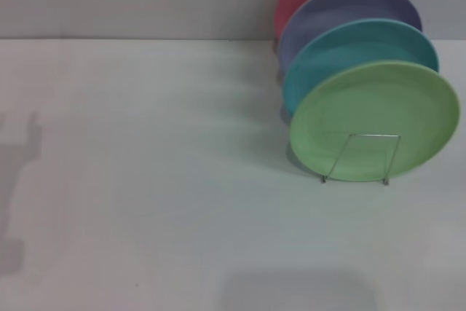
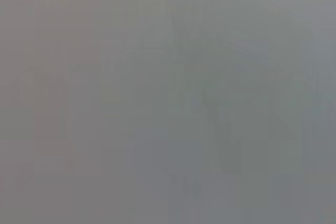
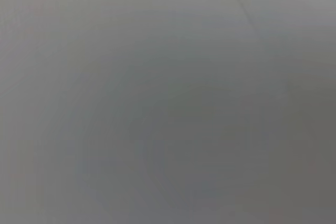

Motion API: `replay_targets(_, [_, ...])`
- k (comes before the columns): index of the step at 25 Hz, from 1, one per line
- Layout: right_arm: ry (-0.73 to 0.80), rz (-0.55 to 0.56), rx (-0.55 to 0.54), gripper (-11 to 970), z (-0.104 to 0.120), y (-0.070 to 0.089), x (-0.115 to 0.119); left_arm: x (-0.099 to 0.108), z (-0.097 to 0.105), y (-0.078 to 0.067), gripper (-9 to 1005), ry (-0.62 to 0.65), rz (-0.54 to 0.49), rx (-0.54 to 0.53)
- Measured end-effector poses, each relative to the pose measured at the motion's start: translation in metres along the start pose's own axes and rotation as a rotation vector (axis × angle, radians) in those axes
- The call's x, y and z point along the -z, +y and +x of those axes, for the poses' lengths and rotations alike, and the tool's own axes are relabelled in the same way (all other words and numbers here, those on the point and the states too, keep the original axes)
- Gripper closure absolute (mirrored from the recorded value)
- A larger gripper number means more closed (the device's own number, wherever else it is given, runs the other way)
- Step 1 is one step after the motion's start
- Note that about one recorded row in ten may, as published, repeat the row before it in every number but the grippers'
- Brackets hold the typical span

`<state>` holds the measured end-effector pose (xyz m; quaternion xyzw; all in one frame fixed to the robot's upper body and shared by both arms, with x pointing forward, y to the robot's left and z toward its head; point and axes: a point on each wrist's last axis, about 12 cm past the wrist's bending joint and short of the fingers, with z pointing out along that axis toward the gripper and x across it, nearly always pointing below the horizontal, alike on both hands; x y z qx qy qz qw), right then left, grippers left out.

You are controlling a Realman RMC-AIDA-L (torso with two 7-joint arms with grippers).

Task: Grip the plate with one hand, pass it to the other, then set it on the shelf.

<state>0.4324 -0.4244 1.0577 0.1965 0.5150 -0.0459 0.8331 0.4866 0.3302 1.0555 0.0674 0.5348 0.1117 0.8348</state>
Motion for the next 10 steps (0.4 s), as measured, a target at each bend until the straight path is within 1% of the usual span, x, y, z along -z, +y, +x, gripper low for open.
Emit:
replay_targets(2, [0.006,0.000,0.000,367,0.000,-0.001,0.002,0.002,0.003,0.002,460,0.029,-0.017,0.001])
replay_targets(9, [0.042,-0.027,0.017,361,0.003,0.001,0.010,-0.006,0.013,-0.004,460,0.113,-0.015,0.021])
replay_targets(10, [0.043,-0.026,0.018,360,0.004,0.001,0.010,-0.011,0.016,-0.005,460,0.146,-0.024,0.037])
